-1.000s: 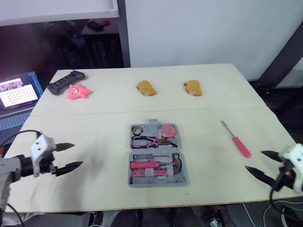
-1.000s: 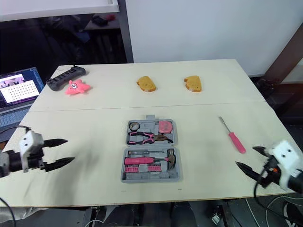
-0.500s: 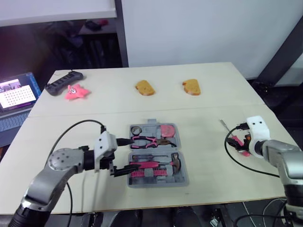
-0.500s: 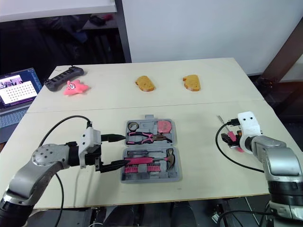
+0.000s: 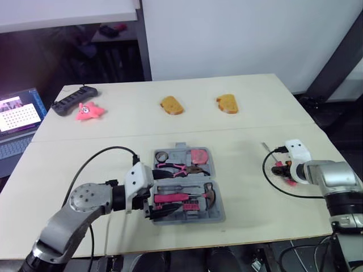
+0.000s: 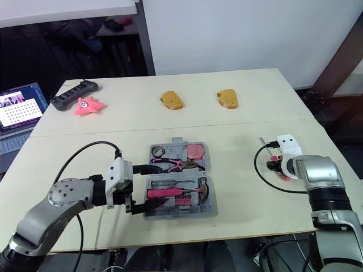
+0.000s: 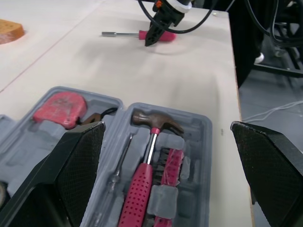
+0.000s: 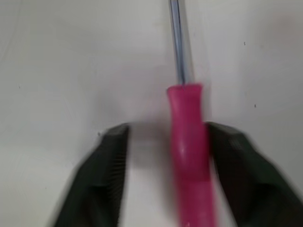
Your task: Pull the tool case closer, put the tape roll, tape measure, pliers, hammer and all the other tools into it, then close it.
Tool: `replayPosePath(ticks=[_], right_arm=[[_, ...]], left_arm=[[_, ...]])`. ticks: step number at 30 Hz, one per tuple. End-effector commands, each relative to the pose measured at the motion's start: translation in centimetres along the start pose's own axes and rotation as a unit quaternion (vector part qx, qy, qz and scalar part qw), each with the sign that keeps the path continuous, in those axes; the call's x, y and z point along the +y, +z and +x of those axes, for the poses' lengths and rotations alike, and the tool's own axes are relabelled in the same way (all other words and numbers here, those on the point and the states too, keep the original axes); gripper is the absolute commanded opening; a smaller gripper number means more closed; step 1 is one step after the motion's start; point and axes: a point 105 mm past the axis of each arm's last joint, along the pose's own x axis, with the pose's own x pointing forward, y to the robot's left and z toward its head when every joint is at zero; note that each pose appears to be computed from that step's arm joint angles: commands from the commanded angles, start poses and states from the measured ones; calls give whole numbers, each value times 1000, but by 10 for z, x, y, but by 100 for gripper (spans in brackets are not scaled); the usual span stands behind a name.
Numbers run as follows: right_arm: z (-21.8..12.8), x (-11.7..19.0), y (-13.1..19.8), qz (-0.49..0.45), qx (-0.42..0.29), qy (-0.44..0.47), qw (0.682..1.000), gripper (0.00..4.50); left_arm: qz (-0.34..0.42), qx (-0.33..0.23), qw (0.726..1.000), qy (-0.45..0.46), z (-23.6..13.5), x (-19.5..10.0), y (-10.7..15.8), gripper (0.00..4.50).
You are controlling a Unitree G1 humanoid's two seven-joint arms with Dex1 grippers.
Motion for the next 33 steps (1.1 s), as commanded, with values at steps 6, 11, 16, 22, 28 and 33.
replayPosePath(ticks=[6,11,16,22,28,33], right_arm=[[-3,1,13,-10,-29,-4,1000,55],[-49,22,32,-14,-97,23,995,55],[-79,81,14,12,-95,68,993,55],[-79,136,-19,37,-95,72,992,55],[-66,136,-37,60,-54,25,996,55],[-56,144,-54,77,-26,45,996,195]], left_arm=[[17,2,1000,3,-1,2,6,450],[17,16,1000,14,-9,11,2,450],[16,30,999,26,-21,20,-4,450],[16,40,999,27,-28,27,-11,450],[18,37,999,18,-25,26,-10,450],[19,41,999,21,-27,27,-11,450]])
